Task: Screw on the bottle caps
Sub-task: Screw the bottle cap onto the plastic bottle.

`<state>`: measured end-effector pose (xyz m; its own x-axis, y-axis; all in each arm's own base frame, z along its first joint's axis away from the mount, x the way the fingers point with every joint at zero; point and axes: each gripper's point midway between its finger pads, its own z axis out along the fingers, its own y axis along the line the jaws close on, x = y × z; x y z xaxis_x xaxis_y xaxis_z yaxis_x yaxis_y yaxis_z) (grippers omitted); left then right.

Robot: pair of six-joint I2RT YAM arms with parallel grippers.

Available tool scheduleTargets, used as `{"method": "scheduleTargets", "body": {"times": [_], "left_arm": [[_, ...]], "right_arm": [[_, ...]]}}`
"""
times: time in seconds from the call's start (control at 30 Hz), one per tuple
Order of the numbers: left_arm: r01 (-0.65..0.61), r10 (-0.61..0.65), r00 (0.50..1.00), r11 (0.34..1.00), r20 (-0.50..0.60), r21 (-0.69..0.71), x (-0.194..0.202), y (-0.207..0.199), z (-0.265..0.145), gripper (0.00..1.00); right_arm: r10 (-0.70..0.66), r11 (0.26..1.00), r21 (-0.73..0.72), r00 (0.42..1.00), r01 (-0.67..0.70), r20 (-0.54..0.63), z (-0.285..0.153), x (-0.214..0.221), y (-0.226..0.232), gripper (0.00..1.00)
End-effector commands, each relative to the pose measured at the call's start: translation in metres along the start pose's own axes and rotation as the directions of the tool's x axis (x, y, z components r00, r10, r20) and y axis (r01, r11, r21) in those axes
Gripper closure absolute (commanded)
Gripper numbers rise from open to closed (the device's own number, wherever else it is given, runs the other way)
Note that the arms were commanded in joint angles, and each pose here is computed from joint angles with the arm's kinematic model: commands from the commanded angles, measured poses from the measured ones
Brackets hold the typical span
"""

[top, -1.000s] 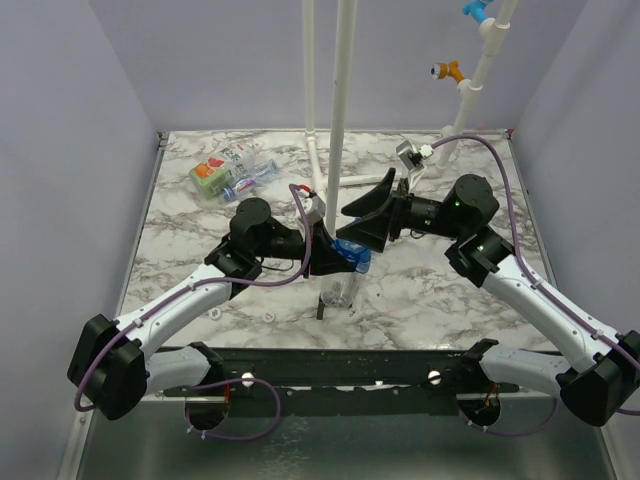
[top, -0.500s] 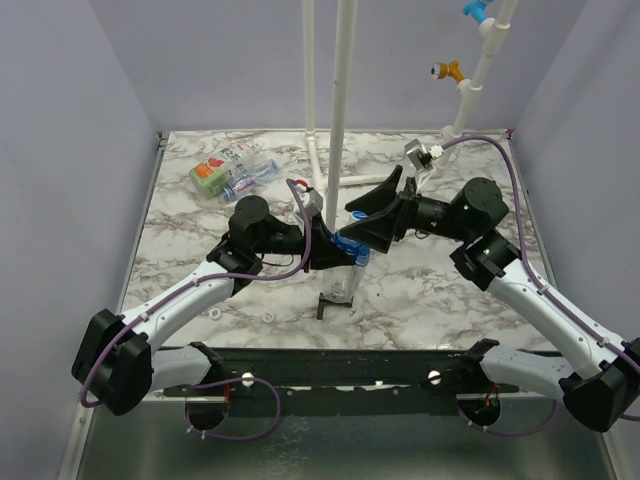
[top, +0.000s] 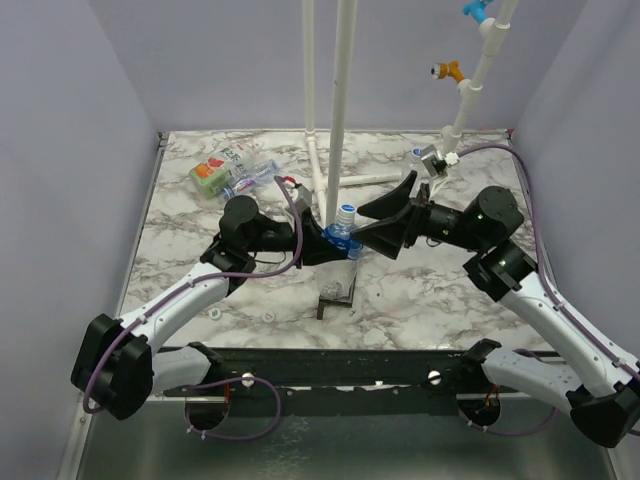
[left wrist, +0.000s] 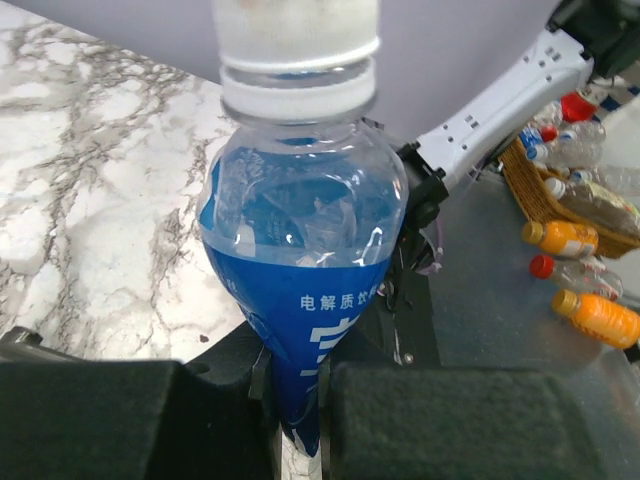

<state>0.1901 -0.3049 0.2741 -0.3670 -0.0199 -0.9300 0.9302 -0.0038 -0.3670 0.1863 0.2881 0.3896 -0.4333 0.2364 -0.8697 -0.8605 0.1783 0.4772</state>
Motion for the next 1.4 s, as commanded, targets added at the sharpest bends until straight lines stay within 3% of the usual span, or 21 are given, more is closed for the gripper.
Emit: {"method": "scheduleTargets", "body": {"times": [0.0, 0.17, 0.37, 0.73, 1.0, 1.37], "left_arm": [[-0.004, 0.006, 0.999, 0.999, 0.035, -0.05, -0.01, 0.006, -0.01, 1.0], [-0.067, 0.067, 0.998, 0.993, 0.011, 0.097, -0.017, -0.034, -0.013, 1.0], [-0.055, 0.055, 0.998, 0.99, -0.002, 0.13, -0.014, -0.045, -0.012, 1.0], [-0.021, 0.027, 0.999, 0.987, -0.034, 0.162, -0.006, -0.045, 0.004, 1.0], [-0.013, 0.018, 0.999, 0.989, -0.037, 0.151, -0.004, -0.039, 0.007, 1.0], [-0.013, 0.018, 0.999, 0.99, -0.035, 0.144, -0.004, -0.037, 0.008, 1.0]], "right_arm": [[-0.022, 1.0, 0.012, 1.0, 0.022, 0.012, -0.015, -0.004, 0.015, 0.01], [0.012, 0.995, 0.104, 1.0, -0.014, 0.02, -0.003, -0.006, -0.011, 0.07], [-0.002, 0.985, 0.171, 0.998, -0.01, 0.067, 0.001, -0.016, -0.025, 0.09], [-0.001, 0.999, 0.053, 1.0, 0.001, 0.006, 0.012, -0.007, -0.014, 0.21], [0.004, 0.998, 0.056, 1.0, -0.003, -0.007, 0.01, -0.002, -0.016, 0.37], [0.02, 0.998, 0.065, 0.999, -0.018, -0.037, 0.01, 0.008, -0.021, 0.4]]}}
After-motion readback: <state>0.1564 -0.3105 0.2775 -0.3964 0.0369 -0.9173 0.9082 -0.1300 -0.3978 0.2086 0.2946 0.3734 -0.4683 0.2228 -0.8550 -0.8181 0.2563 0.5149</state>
